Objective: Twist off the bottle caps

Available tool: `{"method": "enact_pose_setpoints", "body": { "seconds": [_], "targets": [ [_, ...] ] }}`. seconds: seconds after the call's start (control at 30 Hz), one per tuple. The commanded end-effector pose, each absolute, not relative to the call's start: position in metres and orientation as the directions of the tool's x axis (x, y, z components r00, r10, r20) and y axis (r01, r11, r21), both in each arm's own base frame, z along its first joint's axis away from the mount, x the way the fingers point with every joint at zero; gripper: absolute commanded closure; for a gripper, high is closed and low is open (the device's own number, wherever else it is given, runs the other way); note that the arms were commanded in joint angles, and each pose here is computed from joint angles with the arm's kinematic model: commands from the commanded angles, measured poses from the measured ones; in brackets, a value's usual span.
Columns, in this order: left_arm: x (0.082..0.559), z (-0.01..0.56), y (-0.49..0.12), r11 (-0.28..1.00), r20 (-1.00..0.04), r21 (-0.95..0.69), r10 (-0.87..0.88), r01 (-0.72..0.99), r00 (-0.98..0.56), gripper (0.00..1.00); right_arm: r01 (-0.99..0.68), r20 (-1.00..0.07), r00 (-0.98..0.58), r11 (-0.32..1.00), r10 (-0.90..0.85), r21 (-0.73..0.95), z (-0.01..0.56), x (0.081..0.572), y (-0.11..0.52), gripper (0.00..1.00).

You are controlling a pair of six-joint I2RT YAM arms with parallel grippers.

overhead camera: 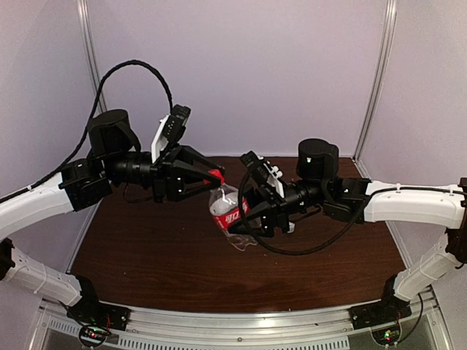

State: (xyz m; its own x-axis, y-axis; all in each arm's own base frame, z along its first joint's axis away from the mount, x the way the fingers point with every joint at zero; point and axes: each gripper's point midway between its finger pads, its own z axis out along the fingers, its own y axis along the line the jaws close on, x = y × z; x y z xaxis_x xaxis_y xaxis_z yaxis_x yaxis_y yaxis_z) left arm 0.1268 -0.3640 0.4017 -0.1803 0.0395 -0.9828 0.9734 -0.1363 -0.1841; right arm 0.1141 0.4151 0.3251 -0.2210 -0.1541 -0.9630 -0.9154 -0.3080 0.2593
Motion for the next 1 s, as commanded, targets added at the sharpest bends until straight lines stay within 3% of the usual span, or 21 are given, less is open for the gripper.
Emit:
{"method": "enact_pose_setpoints", "body": {
  "seconds": [0.0, 0.2, 0.37, 0.6, 0.73, 0.87, 0.97],
  "targets": [
    [0.127, 0.420, -0.356, -0.139, -0.988, -0.146, -0.027, 0.979, -0.151, 0.68, -0.919, -0.974, -0.192, -0.327, -0.116, 0.220, 0.338, 0.115, 0.415, 0.71],
    [0.129, 0.419, -0.356, -0.126, -0.986, -0.160, -0.023, 0.979, -0.164, 0.76, -0.923, -0.973, -0.196, -0.312, -0.120, 0.224, 0.336, 0.118, 0.416, 0.71],
    [0.147, 0.422, -0.355, -0.014, -0.974, -0.225, -0.032, 0.974, -0.226, 1.00, -0.965, -0.972, -0.191, -0.157, -0.134, 0.211, 0.331, 0.142, 0.419, 0.74],
    [0.215, 0.403, -0.332, 0.430, -0.909, -0.410, -0.124, 0.804, -0.398, 1.00, -0.964, -0.977, -0.159, 0.237, -0.142, 0.123, 0.321, 0.206, 0.411, 0.74],
    [0.237, 0.388, -0.325, 0.605, -0.908, -0.396, -0.147, 0.690, -0.392, 1.00, -0.920, -0.975, -0.163, 0.381, -0.150, 0.095, 0.314, 0.230, 0.405, 0.74],
    [0.246, 0.381, -0.322, 0.651, -0.906, -0.394, -0.160, 0.648, -0.391, 0.99, -0.908, -0.977, -0.162, 0.409, -0.142, 0.091, 0.310, 0.234, 0.402, 0.75],
    [0.242, 0.387, -0.324, 0.624, -0.913, -0.390, -0.167, 0.677, -0.372, 0.90, -0.916, -0.977, -0.155, 0.392, -0.145, 0.087, 0.309, 0.230, 0.401, 0.75]
  ]
}}
